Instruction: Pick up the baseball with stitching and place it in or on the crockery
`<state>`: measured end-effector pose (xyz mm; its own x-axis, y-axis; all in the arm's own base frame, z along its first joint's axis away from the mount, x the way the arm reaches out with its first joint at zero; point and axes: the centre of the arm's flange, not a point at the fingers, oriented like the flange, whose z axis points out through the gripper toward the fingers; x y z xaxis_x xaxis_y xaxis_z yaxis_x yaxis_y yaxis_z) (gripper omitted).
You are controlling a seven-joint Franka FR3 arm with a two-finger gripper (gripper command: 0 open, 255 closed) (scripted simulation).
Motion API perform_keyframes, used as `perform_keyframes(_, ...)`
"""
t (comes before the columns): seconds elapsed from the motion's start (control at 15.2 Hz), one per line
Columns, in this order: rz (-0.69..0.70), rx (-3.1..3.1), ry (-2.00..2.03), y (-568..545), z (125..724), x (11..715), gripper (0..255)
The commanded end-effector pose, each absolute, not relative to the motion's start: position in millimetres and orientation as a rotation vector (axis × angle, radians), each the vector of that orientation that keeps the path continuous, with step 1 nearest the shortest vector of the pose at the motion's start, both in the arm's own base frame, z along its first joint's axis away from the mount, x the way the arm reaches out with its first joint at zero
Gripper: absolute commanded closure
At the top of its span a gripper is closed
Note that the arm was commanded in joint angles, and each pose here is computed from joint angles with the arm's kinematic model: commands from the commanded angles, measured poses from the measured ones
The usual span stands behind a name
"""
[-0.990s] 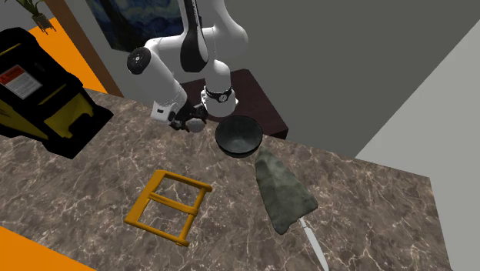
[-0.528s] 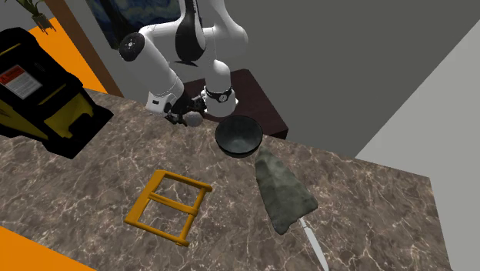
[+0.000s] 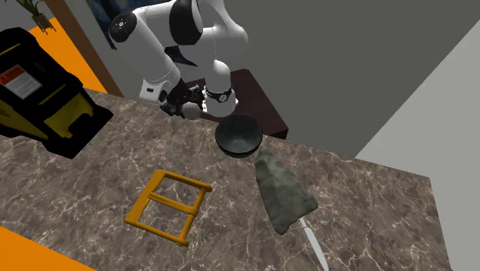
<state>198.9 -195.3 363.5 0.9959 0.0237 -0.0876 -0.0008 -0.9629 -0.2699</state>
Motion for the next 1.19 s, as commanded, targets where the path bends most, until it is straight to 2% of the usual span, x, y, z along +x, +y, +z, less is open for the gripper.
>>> perform_keyframes(0.0, 0.131, -2.865, -0.017, -194.5, 373.8, 199.4, 255)
perform_keyframes(0.66, 0.131, -2.865, -0.017, -194.5, 422.3, 199.4, 255)
perform_keyframes(1.12, 0.131, -2.865, -0.017, -127.2, 425.2, 262.6, 255)
